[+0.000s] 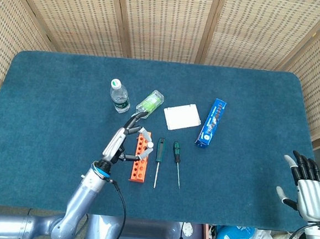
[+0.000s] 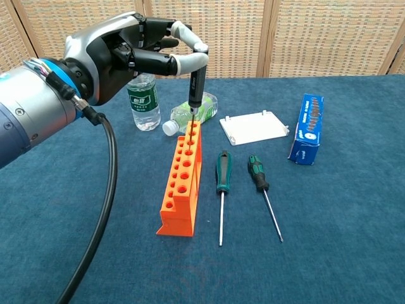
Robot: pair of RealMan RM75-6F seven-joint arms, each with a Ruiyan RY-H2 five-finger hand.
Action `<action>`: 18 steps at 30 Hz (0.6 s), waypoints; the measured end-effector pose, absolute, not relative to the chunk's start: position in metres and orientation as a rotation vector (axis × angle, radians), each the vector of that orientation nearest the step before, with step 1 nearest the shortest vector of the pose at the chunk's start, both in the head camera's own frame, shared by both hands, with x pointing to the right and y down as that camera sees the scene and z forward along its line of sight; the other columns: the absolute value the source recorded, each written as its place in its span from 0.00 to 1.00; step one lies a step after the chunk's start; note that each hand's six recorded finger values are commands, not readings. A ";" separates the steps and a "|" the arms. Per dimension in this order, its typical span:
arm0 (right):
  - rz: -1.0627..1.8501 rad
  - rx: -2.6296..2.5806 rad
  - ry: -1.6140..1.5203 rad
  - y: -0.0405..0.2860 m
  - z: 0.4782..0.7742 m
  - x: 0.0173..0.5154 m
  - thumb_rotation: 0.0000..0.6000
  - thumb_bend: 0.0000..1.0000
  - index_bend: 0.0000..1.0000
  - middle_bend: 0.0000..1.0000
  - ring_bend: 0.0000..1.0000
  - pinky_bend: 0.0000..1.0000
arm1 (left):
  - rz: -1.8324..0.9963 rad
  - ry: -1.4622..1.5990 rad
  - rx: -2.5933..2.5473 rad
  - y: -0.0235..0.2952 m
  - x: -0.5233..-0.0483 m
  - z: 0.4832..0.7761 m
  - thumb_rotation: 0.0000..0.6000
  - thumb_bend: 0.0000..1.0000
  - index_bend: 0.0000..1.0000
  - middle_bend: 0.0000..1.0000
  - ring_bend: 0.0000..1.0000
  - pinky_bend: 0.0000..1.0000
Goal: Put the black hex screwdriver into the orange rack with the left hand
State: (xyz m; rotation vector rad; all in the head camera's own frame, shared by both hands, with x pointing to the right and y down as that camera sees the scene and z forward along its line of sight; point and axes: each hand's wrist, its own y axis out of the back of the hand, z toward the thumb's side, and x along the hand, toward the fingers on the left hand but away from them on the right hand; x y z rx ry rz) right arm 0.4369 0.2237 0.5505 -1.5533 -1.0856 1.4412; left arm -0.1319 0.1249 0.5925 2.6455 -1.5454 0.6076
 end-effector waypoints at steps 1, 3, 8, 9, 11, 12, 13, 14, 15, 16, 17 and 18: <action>1.440 -1.553 -1.087 0.224 0.550 0.437 1.00 0.27 0.08 0.00 0.00 0.00 | 0.609 -1.545 2.645 0.125 -0.132 0.593 1.00 0.39 0.66 0.09 0.00 0.00; 1.440 -1.551 -1.089 0.224 0.550 0.437 1.00 0.27 0.08 0.00 0.00 0.00 | 0.615 -1.542 2.644 0.126 -0.132 0.594 1.00 0.39 0.66 0.09 0.00 0.00; 1.440 -1.551 -1.090 0.224 0.550 0.438 1.00 0.27 0.08 0.00 0.00 0.00 | 0.636 -1.537 2.639 0.127 -0.134 0.600 1.00 0.39 0.66 0.09 0.00 0.00; 1.440 -1.551 -1.090 0.224 0.549 0.438 1.00 0.27 0.08 0.00 0.00 0.00 | 0.641 -1.536 2.639 0.127 -0.134 0.601 1.00 0.39 0.66 0.09 0.00 0.00; 1.440 -1.551 -1.090 0.223 0.550 0.438 1.00 0.27 0.08 0.00 0.00 0.00 | 0.650 -1.532 2.639 0.127 -0.135 0.603 1.00 0.39 0.66 0.09 0.00 0.00; 1.441 -1.551 -1.089 0.224 0.550 0.438 1.00 0.27 0.08 0.00 0.00 0.00 | 0.654 -1.531 2.639 0.128 -0.135 0.604 1.00 0.39 0.66 0.09 0.00 0.00; 1.442 -1.551 -1.088 0.224 0.550 0.438 1.00 0.27 0.08 0.00 0.00 0.00 | 0.658 -1.528 2.640 0.128 -0.135 0.605 1.00 0.39 0.66 0.09 0.00 0.00; 1.442 -1.551 -1.087 0.224 0.550 0.438 1.00 0.27 0.08 0.00 0.00 0.00 | 0.663 -1.525 2.642 0.129 -0.135 0.607 1.00 0.39 0.66 0.09 0.00 0.00; 1.442 -1.551 -1.087 0.224 0.550 0.438 1.00 0.27 0.08 0.00 0.00 0.00 | 0.670 -1.522 2.644 0.129 -0.135 0.608 1.00 0.39 0.66 0.09 0.00 0.00; 1.442 -1.552 -1.086 0.224 0.550 0.438 1.00 0.27 0.08 0.00 0.00 0.00 | 0.676 -1.522 2.645 0.130 -0.136 0.609 1.00 0.39 0.66 0.09 0.00 0.00; 1.441 -1.553 -1.086 0.224 0.550 0.438 1.00 0.27 0.08 0.00 0.00 0.00 | 0.681 -1.521 2.646 0.130 -0.136 0.611 1.00 0.39 0.66 0.09 0.00 0.00; 1.441 -1.552 -1.087 0.224 0.550 0.438 1.00 0.27 0.08 0.00 0.00 0.00 | 0.688 -1.519 2.644 0.131 -0.136 0.613 1.00 0.39 0.66 0.09 0.00 0.00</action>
